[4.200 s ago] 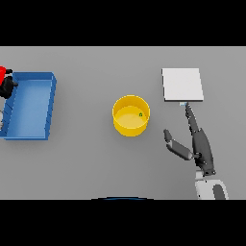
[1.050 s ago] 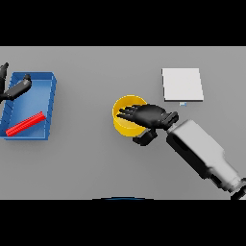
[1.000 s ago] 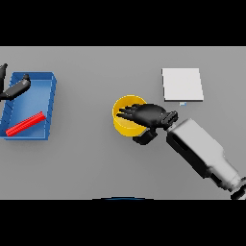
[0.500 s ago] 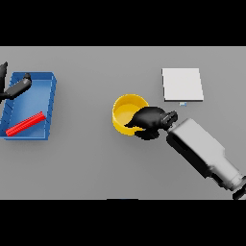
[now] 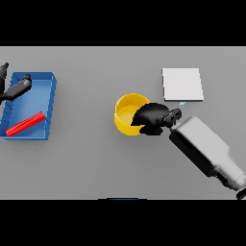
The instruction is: Pick up the red beaker and tilt it to pour out 1 green nut into yellow bowl. Pick up the yellow bowl and place it on the metallic measuring scale.
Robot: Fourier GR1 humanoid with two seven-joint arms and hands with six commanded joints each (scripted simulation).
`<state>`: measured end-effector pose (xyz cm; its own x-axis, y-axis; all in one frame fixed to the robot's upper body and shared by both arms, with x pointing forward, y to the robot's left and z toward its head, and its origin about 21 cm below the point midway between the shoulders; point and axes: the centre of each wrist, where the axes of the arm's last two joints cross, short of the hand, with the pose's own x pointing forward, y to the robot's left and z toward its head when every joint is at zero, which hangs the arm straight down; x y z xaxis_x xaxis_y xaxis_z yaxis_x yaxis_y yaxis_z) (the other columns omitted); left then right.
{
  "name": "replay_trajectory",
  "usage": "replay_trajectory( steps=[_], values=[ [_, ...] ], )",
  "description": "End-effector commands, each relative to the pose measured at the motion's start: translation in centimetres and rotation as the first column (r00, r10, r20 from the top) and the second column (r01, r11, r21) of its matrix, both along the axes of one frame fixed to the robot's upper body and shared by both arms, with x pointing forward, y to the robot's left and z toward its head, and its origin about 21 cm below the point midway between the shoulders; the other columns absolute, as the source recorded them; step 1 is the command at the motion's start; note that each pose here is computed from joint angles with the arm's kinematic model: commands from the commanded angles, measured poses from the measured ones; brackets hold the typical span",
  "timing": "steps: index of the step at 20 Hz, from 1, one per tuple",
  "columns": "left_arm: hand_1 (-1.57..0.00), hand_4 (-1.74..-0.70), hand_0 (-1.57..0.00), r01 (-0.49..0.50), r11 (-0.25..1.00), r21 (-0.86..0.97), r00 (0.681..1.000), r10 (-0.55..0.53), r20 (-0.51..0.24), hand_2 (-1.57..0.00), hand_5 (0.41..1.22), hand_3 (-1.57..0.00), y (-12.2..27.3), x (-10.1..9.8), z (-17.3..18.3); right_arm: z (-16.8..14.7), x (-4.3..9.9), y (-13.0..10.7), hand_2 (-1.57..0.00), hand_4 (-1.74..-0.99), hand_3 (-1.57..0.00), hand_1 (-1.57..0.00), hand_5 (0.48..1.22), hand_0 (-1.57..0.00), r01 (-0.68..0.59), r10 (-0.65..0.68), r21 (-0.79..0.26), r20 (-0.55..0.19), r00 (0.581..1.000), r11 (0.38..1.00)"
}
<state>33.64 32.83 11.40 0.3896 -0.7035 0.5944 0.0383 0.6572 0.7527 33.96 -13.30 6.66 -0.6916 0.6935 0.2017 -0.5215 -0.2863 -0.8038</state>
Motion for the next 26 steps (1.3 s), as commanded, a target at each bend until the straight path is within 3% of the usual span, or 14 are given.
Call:
replay_trajectory(
  steps=[1, 4, 8, 13, 17, 21, 26],
  values=[
    [0.0, -0.8, 0.0, 0.006, 1.0, 0.009, 1.0, -0.006, 0.011, 0.0, 0.724, 0.0, 0.0, -0.1, 0.2, 0.7, 0.0, 0.1, -1.49, -1.729, -1.19, -1.53, 1.212, -1.53, 0.005, -0.005, 0.006, 0.004, 1.0, 1.0],
    [0.0, -0.8, 0.0, 0.01, 1.0, 0.014, 1.0, -0.01, 0.006, 0.0, 0.721, 0.0, 0.0, -0.3, 0.1, 3.5, 0.2, -0.7, -1.51, -1.731, -1.38, -1.55, 1.216, -1.55, -0.009, 0.009, 0.007, 0.034, 0.999, 1.0],
    [0.0, -0.8, 0.0, 0.001, 1.0, 0.01, 1.0, -0.001, 0.014, 0.0, 0.722, 0.0, 0.0, -0.1, 0.5, 6.8, 0.2, -1.0, -1.54, -1.724, -1.31, -1.56, 1.219, -1.56, 0.044, -0.044, -0.002, 0.101, 0.994, 0.999],
    [0.0, -0.8, 0.0, 0.013, 1.0, 0.009, 1.0, -0.014, 0.018, 0.0, 0.723, 0.0, -0.4, 0.2, 0.7, 8.1, 0.8, -2.1, -1.56, -1.719, -1.24, -1.57, 1.22, -1.57, 0.082, -0.082, 0.003, 0.124, 0.989, 0.997],
    [0.0, -0.81, 0.0, 0.01, 1.0, 0.007, 0.999, -0.01, 0.038, 0.0, 0.741, 0.0, 0.5, -0.6, 1.0, 9.7, 2.5, -4.0, -1.57, -1.72, -1.33, -1.57, 1.221, -1.57, 0.118, -0.117, 0.007, 0.195, 0.974, 0.993],
    [0.0, -0.8, 0.0, -0.003, 1.0, 0.023, 1.0, 0.003, 0.012, 0.0, 0.735, 0.0, 0.0, -0.6, 1.2, 10.2, 4.7, -6.3, -1.57, -1.72, -1.24, -1.57, 1.221, -1.57, 0.21, -0.206, 0.011, 0.244, 0.947, 0.978],
    [0.0, -0.83, 0.0, -0.027, 1.0, 0.016, 1.0, 0.027, 0.0, 0.0, 0.765, 0.0, -0.5, -0.8, 1.6, 8.7, 6.8, -9.7, -1.57, -1.72, -1.19, -1.57, 1.221, -1.57, 0.335, -0.332, 0.024, 0.224, 0.916, 0.942]
  ],
)
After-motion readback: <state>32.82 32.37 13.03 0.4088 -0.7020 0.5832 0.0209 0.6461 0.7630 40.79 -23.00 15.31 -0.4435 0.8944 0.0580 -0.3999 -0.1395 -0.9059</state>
